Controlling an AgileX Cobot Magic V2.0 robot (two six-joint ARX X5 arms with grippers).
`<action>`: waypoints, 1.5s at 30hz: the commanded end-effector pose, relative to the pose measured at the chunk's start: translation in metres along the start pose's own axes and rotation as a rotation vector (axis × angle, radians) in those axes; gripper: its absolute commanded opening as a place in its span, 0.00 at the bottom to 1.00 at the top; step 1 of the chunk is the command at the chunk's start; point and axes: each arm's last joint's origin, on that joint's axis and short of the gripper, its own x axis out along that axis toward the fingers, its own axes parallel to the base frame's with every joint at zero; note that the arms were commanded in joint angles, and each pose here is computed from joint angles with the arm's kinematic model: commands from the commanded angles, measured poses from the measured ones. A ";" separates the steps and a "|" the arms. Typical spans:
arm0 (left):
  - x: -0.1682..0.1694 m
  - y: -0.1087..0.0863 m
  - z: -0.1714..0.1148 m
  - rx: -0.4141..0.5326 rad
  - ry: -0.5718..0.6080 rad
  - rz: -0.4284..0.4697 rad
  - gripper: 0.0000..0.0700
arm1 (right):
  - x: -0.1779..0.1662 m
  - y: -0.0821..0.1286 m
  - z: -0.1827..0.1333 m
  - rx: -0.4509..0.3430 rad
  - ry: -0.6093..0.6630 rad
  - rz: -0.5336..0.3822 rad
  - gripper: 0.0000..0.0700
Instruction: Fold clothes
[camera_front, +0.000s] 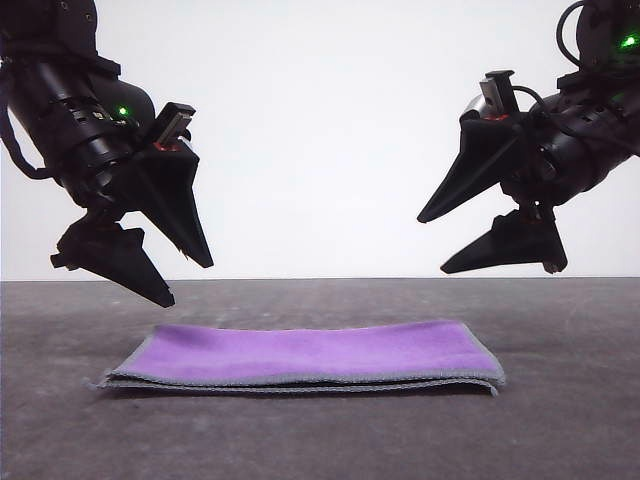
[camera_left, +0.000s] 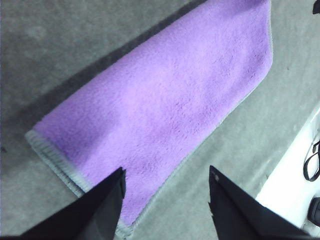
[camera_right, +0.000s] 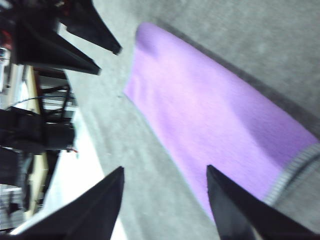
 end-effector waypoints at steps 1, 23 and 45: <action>-0.007 -0.003 0.002 0.030 -0.031 0.000 0.47 | -0.006 0.005 0.005 -0.044 -0.019 -0.030 0.50; -0.119 0.009 -0.040 -0.160 -0.283 0.350 0.47 | -0.114 0.100 -0.058 -0.049 -0.247 -0.610 0.52; -0.131 0.022 -0.047 -0.210 -0.324 0.348 0.46 | -0.012 -0.003 -0.074 0.231 -0.213 -0.273 0.52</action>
